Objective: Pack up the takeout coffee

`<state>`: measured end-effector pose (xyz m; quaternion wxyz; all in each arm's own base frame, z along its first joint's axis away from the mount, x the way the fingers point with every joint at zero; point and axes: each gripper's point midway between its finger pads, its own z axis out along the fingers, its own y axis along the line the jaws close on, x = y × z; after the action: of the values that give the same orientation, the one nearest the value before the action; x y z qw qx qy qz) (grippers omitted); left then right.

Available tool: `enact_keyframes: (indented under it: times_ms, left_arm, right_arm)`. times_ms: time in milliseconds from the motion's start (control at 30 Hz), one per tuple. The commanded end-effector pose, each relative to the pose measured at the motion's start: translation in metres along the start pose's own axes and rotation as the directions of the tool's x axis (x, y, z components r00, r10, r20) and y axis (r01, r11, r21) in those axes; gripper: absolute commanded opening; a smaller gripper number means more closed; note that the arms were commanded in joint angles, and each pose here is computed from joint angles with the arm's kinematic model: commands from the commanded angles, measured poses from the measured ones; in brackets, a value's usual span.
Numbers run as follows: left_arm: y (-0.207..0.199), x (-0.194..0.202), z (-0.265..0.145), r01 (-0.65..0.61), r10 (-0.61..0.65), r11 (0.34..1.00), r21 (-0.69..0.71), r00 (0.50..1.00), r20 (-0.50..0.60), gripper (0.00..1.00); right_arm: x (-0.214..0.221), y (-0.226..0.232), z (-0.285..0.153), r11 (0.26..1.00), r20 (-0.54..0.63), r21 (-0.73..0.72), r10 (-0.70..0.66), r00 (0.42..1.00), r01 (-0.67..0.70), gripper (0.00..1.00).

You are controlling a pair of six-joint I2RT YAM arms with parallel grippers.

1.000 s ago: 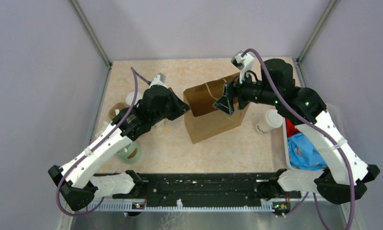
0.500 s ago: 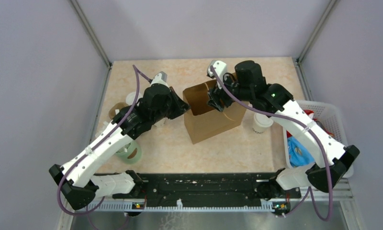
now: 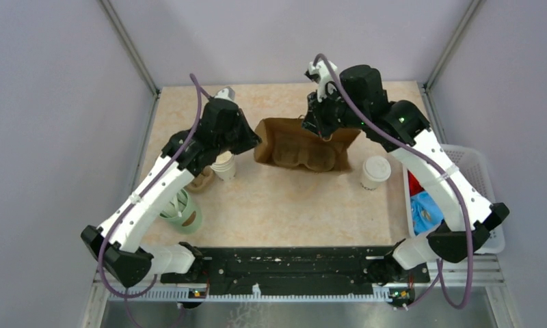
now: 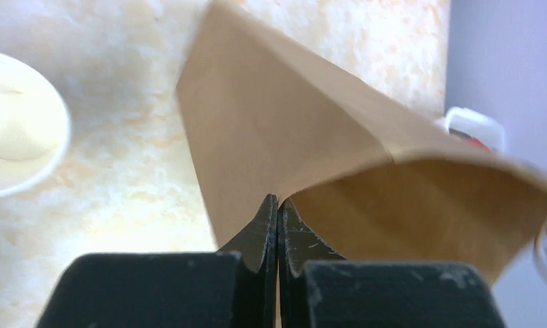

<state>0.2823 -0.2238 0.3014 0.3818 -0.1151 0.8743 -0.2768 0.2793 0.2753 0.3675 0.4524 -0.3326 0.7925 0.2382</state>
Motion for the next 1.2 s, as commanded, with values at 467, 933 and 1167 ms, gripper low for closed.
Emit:
enact_keyframes:
  times_ms: [467,933,1167]
  left_arm:
    - [-0.028,-0.072,0.001,-0.153,0.157,0.982,0.115,0.987,-0.028,0.64]
    - [-0.026,-0.038,-0.122,0.108,-0.108,0.965,0.241,0.994,-0.016,0.98]
    - [-0.034,0.026,-0.142,0.357,-0.262,0.838,0.414,0.927,-0.27,0.98]
  right_arm:
    - [-0.041,0.057,-0.027,0.613,-0.158,-0.249,0.738,0.656,-0.75,0.0]
    - [-0.073,0.044,-0.039,0.484,-0.023,-0.307,0.857,0.515,-0.819,0.0]
    - [-0.078,0.037,-0.026,0.426,-0.014,-0.332,0.89,0.456,-0.842,0.0]
